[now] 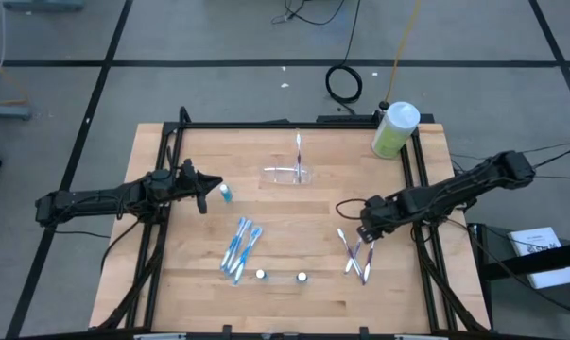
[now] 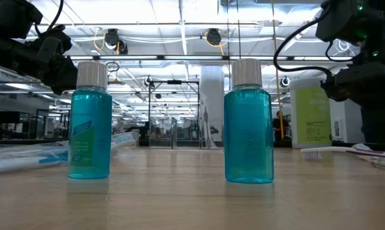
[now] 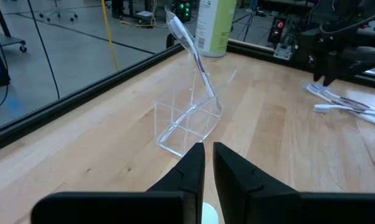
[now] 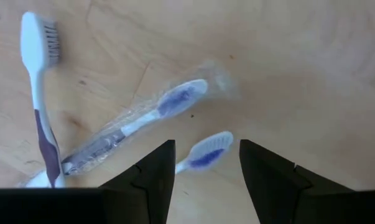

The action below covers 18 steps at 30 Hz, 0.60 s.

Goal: Pick & Place toothbrushing station
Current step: Put the violet toothbrush into the transparent organizer

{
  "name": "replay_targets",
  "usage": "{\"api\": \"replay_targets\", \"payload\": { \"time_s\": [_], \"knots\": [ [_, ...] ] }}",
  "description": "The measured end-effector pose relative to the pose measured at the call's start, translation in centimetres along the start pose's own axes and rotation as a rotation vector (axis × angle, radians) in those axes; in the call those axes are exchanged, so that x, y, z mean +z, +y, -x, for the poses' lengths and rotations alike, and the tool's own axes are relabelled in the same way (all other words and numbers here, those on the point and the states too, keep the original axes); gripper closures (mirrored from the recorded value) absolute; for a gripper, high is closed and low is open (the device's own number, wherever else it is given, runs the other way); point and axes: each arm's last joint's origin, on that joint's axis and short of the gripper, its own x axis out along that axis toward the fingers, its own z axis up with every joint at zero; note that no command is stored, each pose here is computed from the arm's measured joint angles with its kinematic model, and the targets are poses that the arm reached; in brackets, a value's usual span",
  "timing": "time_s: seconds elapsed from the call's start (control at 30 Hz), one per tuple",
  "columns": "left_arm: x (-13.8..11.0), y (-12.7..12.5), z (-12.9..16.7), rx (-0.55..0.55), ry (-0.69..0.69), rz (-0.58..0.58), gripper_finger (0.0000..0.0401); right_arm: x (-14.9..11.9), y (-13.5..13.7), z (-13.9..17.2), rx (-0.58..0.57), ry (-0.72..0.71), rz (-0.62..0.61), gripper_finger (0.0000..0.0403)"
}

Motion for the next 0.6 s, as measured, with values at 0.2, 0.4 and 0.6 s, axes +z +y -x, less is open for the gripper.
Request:
{"api": "replay_targets", "payload": {
  "time_s": [0.2,0.4,0.6],
  "knots": [
    [0.0,0.0,0.0,0.000,0.000,0.000,0.0364,-0.3,0.3,-0.7,-0.028,0.039,-0.005,0.0232],
    [0.0,0.0,0.0,0.000,0.000,0.000,0.0364,-0.6,0.4,-1.3,-0.061,0.057,-0.018,0.0236],
    [0.0,0.0,0.0,0.000,0.000,0.000,0.0364,-0.6,0.6,-1.6,-0.071,0.040,-0.045,0.0246]
  ]
}}
